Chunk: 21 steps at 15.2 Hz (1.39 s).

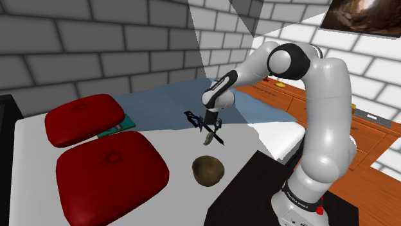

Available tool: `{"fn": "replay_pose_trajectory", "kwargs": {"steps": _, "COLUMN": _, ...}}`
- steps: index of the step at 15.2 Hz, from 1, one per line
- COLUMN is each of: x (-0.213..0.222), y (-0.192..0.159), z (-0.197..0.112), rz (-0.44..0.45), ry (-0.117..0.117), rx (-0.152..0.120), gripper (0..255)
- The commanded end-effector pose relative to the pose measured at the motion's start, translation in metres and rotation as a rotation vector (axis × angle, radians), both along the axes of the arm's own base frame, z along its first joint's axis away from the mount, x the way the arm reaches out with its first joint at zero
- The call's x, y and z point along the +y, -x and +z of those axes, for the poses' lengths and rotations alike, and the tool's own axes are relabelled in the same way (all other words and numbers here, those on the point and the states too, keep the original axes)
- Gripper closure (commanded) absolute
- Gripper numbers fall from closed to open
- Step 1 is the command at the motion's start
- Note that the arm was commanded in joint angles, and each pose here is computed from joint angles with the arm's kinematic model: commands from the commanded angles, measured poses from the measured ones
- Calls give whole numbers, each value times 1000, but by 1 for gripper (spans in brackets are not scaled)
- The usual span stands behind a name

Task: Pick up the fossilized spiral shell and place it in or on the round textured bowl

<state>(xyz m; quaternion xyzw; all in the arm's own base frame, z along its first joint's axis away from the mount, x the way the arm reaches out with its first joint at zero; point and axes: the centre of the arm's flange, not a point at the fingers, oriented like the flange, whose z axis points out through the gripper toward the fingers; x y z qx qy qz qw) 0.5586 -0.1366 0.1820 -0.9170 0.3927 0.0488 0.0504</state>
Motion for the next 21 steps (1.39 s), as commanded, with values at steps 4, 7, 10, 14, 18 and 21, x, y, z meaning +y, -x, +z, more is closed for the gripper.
{"fn": "replay_pose_trajectory", "kwargs": {"steps": 4, "x": -31, "y": -10, "z": -49, "rz": -105, "ry": -1, "rx": 24, "gripper": 0}}
{"fn": "replay_pose_trajectory", "kwargs": {"steps": 7, "x": -29, "y": -9, "z": -65, "rz": -105, "ry": -1, "rx": 24, "gripper": 0}}
{"fn": "replay_pose_trajectory", "kwargs": {"steps": 10, "x": -27, "y": -8, "z": -80, "rz": -105, "ry": -1, "rx": 24, "gripper": 0}}
{"fn": "replay_pose_trajectory", "kwargs": {"steps": 14, "x": -26, "y": -8, "z": -89, "rz": -105, "ry": -1, "rx": 24, "gripper": 0}}
{"fn": "replay_pose_trajectory", "kwargs": {"steps": 18, "x": -26, "y": -8, "z": -89, "rz": -105, "ry": -1, "rx": 24, "gripper": 0}}
{"fn": "replay_pose_trajectory", "kwargs": {"steps": 21, "x": -26, "y": -8, "z": -89, "rz": -105, "ry": -1, "rx": 24, "gripper": 255}}
